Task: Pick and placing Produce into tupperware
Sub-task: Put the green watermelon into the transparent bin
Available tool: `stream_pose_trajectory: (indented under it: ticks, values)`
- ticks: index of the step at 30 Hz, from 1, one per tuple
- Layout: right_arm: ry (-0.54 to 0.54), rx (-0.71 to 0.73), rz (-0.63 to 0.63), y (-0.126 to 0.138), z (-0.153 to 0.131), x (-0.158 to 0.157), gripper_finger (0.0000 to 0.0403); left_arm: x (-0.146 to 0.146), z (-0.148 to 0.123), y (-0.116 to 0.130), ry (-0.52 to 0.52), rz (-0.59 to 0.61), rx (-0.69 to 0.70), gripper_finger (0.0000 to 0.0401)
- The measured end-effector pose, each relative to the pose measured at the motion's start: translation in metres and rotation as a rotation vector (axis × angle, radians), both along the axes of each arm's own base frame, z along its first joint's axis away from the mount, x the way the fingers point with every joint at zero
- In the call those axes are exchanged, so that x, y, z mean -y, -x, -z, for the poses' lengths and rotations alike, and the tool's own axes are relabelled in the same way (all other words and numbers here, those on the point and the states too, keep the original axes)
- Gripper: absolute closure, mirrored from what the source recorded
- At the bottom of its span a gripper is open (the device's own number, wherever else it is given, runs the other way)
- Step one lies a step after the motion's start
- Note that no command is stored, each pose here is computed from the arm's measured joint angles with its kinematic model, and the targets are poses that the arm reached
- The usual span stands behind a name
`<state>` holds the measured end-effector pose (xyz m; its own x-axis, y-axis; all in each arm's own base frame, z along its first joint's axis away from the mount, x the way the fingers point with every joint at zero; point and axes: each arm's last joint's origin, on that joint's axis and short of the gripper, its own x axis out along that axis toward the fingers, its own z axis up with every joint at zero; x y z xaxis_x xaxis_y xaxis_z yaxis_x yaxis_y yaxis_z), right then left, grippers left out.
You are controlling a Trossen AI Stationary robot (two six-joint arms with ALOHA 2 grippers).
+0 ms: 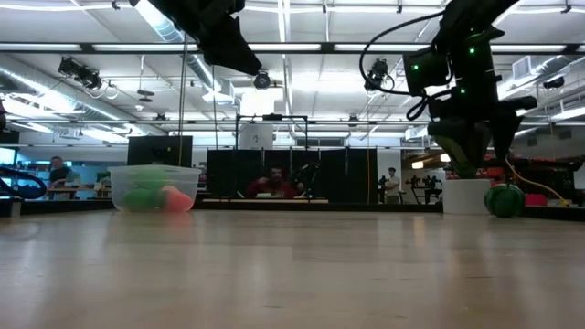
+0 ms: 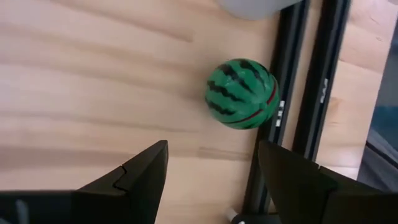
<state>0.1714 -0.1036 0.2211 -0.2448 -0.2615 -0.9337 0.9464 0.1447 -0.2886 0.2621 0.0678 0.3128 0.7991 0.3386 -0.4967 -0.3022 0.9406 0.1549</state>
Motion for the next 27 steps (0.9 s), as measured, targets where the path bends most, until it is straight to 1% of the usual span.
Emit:
stream_pose_trajectory:
  ticks: [3, 12, 16, 18, 20, 27]
  values:
    - [0.004, 0.004, 0.053, 0.005, 0.0, 0.008, 0.0145, 0.0, 0.0, 0.0, 0.0, -0.001, -0.001, 0.0224]
    - [0.002, -0.005, 0.1, 0.014, 0.001, 0.02, 0.0145, 0.0, 0.0, 0.0, -0.019, 0.01, -0.004, 0.0226]
    - [0.003, -0.02, 0.14, 0.023, 0.019, 0.024, 0.0145, 0.0, 0.0, 0.0, -0.022, 0.012, -0.005, 0.0227]
    - [-0.032, -0.015, 0.158, 0.029, 0.03, 0.024, 0.0145, 0.0, 0.0, 0.0, -0.022, 0.012, -0.005, 0.0227]
    - [-0.067, -0.025, 0.144, 0.035, 0.036, 0.025, 0.0145, 0.0, 0.0, 0.0, -0.023, 0.012, -0.004, 0.0227]
    - [0.015, -0.08, 0.18, 0.044, 0.036, 0.036, 0.0145, 0.0, 0.0, 0.0, -0.023, 0.012, -0.004, 0.0228]
